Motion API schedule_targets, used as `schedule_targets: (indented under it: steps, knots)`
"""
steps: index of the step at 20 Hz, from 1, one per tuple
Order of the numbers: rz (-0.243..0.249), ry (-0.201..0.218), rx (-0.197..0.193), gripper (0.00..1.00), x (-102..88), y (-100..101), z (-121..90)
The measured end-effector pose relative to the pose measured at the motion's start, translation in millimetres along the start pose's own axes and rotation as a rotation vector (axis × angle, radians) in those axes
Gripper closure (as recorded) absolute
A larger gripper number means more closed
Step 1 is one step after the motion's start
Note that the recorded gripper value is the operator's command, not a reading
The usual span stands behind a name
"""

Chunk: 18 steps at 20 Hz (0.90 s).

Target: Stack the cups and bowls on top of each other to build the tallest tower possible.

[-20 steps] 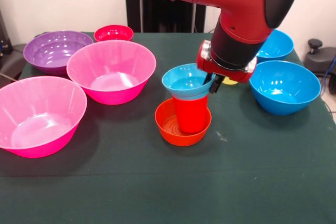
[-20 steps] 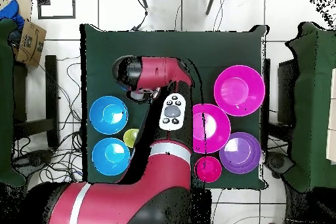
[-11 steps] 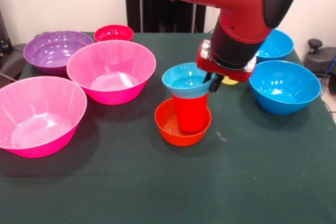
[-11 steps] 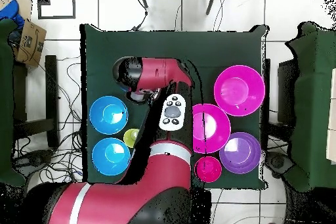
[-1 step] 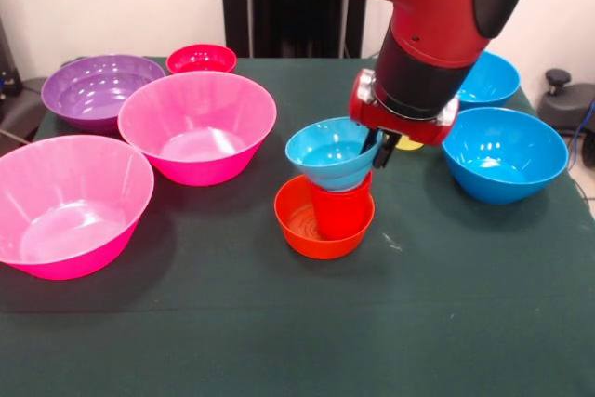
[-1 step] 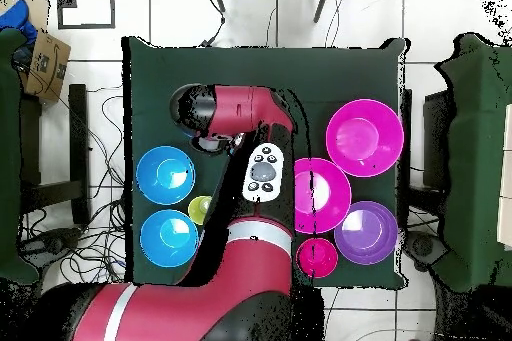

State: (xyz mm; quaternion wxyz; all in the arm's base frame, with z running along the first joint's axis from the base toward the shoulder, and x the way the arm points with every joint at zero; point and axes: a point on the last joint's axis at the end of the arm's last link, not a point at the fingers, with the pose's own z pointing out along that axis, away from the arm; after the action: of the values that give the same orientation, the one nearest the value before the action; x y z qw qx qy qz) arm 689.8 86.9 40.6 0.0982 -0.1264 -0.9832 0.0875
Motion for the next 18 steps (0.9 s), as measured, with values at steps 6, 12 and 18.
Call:
schedule_targets:
  steps: [6,12,18]
  knots:
    - [0.001,-0.036,-0.010,1.00,-5.1,0.9,-8.0]
    - [0.002,-0.061,-0.014,1.00,-8.4,0.6,-12.5]
    - [-0.001,-0.053,0.003,1.00,-6.4,-2.4,-8.2]
